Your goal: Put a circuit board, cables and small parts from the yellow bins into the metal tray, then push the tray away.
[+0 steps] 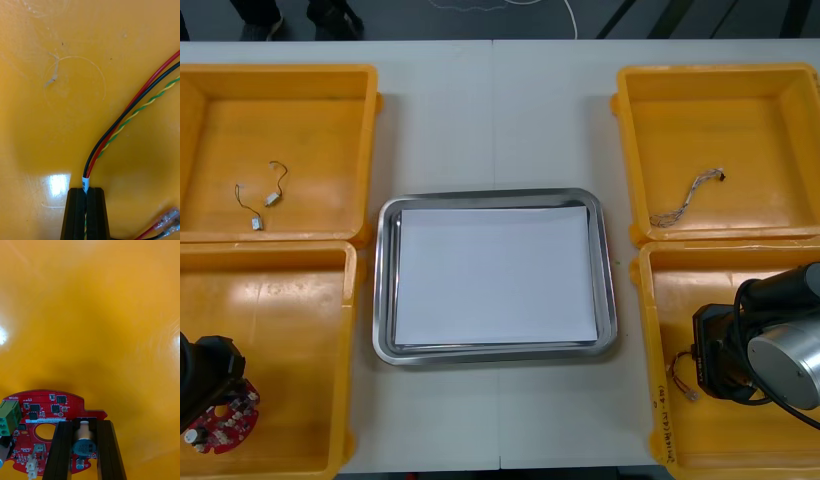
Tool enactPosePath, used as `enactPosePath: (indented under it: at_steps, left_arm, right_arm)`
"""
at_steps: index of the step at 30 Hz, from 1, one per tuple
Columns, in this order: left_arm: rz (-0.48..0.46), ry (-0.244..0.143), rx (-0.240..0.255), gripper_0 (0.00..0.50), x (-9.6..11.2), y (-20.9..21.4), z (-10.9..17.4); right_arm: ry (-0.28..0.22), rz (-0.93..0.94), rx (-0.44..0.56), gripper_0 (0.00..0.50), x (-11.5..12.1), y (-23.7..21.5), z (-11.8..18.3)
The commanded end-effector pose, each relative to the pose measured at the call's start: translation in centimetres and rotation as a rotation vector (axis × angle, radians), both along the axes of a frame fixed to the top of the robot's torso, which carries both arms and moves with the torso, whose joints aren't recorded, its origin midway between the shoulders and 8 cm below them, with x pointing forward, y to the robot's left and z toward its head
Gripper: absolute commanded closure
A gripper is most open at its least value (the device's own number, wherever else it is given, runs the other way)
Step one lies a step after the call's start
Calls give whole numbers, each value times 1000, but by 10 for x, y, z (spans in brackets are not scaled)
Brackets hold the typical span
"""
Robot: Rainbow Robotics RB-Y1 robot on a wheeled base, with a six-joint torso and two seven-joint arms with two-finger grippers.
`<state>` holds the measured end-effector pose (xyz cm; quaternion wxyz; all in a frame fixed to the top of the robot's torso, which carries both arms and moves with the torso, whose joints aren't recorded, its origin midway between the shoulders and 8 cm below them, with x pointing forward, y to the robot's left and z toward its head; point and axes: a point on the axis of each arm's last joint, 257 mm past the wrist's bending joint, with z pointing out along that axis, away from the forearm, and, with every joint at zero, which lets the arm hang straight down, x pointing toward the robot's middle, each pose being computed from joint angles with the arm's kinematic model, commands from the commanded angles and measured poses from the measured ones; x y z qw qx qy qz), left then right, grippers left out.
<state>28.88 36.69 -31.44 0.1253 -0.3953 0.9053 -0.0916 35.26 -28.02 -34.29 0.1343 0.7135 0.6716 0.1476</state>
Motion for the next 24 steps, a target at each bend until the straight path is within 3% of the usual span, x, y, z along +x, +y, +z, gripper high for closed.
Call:
enactPosePath:
  at_steps: [1,9,18,24]
  left_arm:
    - [-73,-68,65,500,29,-3,23]
    - [-124,-104,72,500,53,-15,29]
    - [-192,-76,65,500,74,-24,11]
    - [-221,-86,64,500,86,-32,11]
  right_arm:
    - [80,-50,-10,500,-32,-21,-7]
    - [120,67,-39,500,-47,-33,34]
    - [84,209,-104,500,-37,-51,63]
    - [70,349,-176,500,-29,-55,85]
